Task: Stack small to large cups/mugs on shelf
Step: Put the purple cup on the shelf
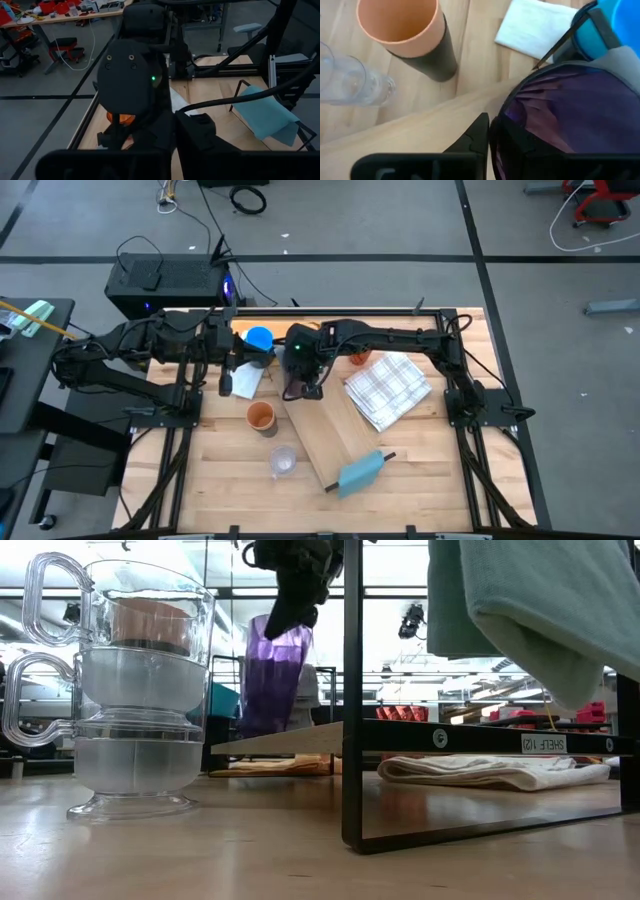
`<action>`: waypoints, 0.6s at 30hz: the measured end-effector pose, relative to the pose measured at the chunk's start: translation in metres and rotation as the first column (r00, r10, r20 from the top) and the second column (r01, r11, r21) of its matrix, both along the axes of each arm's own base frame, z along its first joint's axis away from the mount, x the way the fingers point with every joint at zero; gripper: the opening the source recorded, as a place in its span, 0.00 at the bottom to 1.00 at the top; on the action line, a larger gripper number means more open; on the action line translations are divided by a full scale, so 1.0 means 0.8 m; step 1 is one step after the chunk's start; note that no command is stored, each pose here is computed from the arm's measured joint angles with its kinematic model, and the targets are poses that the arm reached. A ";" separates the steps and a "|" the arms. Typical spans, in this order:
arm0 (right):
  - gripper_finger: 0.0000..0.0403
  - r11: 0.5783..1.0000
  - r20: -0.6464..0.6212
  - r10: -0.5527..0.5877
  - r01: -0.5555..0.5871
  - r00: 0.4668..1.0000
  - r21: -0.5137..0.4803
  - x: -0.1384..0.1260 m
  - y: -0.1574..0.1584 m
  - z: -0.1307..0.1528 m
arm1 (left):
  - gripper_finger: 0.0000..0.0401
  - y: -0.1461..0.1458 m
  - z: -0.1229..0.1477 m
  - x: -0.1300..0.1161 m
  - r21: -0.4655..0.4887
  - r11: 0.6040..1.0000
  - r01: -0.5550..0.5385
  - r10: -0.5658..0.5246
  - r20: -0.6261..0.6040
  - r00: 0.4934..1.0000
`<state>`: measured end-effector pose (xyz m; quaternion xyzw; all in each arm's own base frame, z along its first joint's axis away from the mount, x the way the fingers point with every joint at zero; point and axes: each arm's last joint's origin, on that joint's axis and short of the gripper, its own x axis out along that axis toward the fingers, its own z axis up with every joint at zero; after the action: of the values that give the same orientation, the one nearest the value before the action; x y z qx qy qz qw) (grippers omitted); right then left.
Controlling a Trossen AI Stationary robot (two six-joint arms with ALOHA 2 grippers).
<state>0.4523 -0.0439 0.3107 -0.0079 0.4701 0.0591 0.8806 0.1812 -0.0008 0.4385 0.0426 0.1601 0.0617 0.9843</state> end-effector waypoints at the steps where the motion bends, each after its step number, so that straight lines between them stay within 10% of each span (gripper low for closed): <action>1: 0.10 1.000 0.006 0.000 0.000 1.000 0.001 0.000 -0.001 0.002 | 0.05 0.000 0.000 0.000 0.000 1.000 0.000 0.000 0.000 1.000; 18: 0.21 1.000 0.017 0.006 -0.006 1.000 0.009 0.001 0.000 0.003 | 0.08 0.000 0.000 0.000 -0.018 1.000 -0.006 0.006 0.001 1.000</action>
<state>0.4530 -0.0443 0.3135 -0.0057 0.4624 0.0641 0.8843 0.1812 -0.0008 0.4384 0.0333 0.1600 0.0632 0.9845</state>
